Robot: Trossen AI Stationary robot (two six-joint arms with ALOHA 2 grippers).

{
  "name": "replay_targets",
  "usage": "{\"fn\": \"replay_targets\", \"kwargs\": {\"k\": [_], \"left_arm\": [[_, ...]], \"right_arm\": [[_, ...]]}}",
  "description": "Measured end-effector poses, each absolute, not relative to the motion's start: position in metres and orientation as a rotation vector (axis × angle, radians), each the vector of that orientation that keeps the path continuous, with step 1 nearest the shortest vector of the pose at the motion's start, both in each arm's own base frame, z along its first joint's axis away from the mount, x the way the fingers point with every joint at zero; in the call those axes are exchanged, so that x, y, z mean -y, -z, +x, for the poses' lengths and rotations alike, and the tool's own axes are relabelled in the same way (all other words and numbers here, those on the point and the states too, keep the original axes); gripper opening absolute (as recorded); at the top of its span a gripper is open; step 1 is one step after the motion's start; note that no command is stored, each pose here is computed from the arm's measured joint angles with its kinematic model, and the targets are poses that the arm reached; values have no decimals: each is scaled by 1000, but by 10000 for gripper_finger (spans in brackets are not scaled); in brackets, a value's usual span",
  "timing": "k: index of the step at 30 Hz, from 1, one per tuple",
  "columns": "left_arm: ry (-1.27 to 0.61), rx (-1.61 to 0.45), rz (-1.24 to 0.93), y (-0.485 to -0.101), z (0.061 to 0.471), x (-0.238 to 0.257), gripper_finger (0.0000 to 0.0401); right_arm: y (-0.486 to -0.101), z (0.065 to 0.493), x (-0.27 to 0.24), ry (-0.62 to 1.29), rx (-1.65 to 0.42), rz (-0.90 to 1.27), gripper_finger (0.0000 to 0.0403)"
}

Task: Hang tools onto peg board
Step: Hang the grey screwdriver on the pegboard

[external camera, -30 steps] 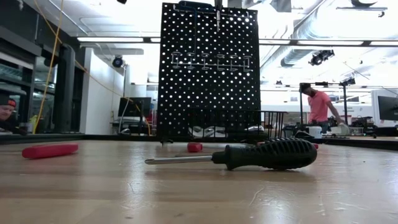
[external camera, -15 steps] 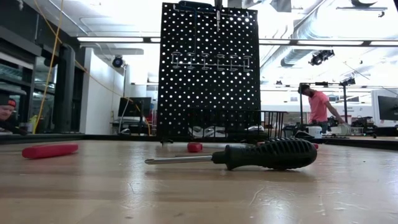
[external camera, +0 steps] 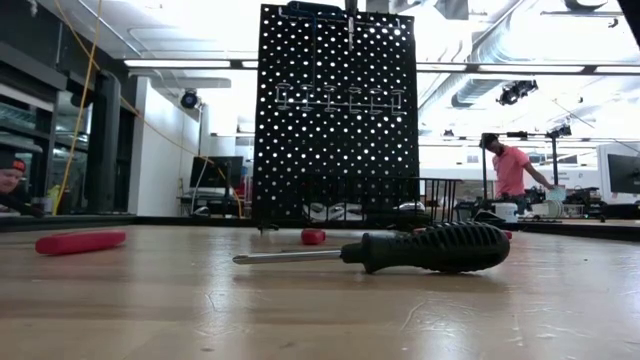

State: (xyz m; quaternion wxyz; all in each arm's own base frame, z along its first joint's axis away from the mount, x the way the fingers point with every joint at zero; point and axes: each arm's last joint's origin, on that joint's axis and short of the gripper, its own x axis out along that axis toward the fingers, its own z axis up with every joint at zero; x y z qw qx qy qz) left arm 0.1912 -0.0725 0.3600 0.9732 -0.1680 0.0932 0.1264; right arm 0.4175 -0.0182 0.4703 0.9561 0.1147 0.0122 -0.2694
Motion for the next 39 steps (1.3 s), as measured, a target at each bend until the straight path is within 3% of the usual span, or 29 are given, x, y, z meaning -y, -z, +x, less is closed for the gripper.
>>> {"fn": "replay_targets", "kwargs": {"k": [3,9,13,16,27,39], "left_arm": [[-268,-185,-317,-363,185,69,285],[-273,-185,-292,-364,183,66,285],[-286,-188,-291,-363,184,63,285],[-313,-183,-294,-363,185,59,285],[-489,-165,-323,-356,200,46,285],[-517,-210,-312,-339,224,53,285]], "right_arm": [[-470,394,17,631,-101,227,71],[-405,326,-2,775,-145,367,71],[-403,262,-9,724,134,525,71],[-425,242,-6,683,326,469,71],[-473,287,40,823,289,140,71],[-454,315,70,892,212,69,71]]}}
